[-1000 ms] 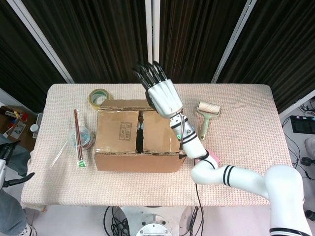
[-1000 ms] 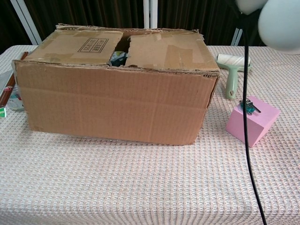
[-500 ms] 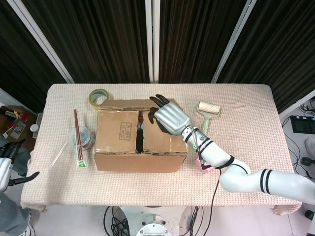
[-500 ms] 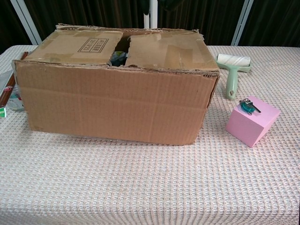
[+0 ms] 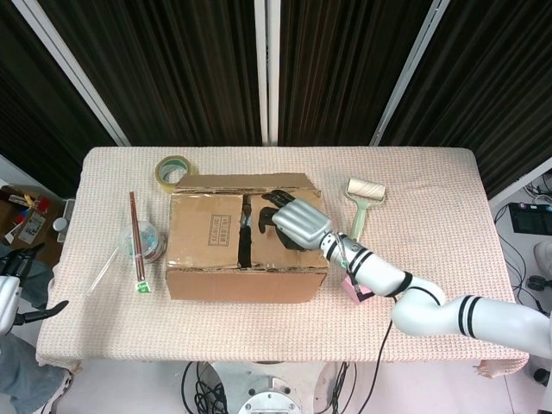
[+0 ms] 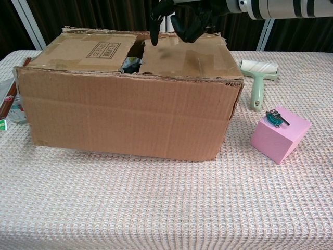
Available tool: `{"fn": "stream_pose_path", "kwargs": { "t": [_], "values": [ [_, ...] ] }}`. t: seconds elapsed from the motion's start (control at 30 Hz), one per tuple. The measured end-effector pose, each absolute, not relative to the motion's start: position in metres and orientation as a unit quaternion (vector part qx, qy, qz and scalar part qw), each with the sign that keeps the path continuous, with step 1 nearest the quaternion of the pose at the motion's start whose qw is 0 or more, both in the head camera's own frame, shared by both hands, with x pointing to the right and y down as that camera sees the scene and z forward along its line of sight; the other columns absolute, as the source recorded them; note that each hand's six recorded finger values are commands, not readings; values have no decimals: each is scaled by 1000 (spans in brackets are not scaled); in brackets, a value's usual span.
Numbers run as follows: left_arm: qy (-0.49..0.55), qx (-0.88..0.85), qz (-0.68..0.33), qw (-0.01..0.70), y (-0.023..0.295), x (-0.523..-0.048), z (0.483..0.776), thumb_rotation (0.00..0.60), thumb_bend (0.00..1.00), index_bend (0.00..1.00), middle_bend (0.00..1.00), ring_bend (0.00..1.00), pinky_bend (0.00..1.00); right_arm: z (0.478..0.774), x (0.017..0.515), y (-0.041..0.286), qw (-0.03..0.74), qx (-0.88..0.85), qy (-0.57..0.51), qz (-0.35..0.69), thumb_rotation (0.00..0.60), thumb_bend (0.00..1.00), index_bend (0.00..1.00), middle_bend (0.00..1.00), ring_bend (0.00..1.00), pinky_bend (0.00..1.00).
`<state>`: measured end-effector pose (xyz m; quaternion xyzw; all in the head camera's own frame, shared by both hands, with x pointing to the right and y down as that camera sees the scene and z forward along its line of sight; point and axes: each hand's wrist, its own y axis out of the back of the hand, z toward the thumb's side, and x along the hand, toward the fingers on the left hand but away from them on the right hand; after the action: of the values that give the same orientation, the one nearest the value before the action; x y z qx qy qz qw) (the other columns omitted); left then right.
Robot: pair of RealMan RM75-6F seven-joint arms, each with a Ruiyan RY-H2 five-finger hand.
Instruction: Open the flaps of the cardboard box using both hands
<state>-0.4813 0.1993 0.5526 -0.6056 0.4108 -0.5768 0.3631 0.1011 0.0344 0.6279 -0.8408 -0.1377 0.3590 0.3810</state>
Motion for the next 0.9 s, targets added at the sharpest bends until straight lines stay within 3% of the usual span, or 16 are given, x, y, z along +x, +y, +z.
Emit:
{"fn": "stream_pose_path", "kwargs": {
  "t": [0.23,0.4,0.6,0.77,0.9],
  "values": [
    [408,-605,-578,364,201,-482,553,432,0,108,173,138,209,640,89,45,387,-845,-115,350,600,897,305,178,0,0],
    [409,-604,-579,364,201,-483,552,437,0,109,174,138,209,647,81,50,389,-847,-102,347,600,898,216,137,0,0],
    [408,-606,-580,360,203,-485,553,432,0,109,173,138,209,651,75,52,400,-843,-93,348,600,900,209,162,0,0],
    [409,-606,-581,358,203,-486,553,433,0,108,174,137,209,651,74,49,425,-830,-86,351,600,928,348,281,0,0],
    [410,-607,-581,356,204,-487,554,432,0,108,173,138,209,651,75,47,439,-820,-81,358,600,937,435,318,0,0]
  ]
}}
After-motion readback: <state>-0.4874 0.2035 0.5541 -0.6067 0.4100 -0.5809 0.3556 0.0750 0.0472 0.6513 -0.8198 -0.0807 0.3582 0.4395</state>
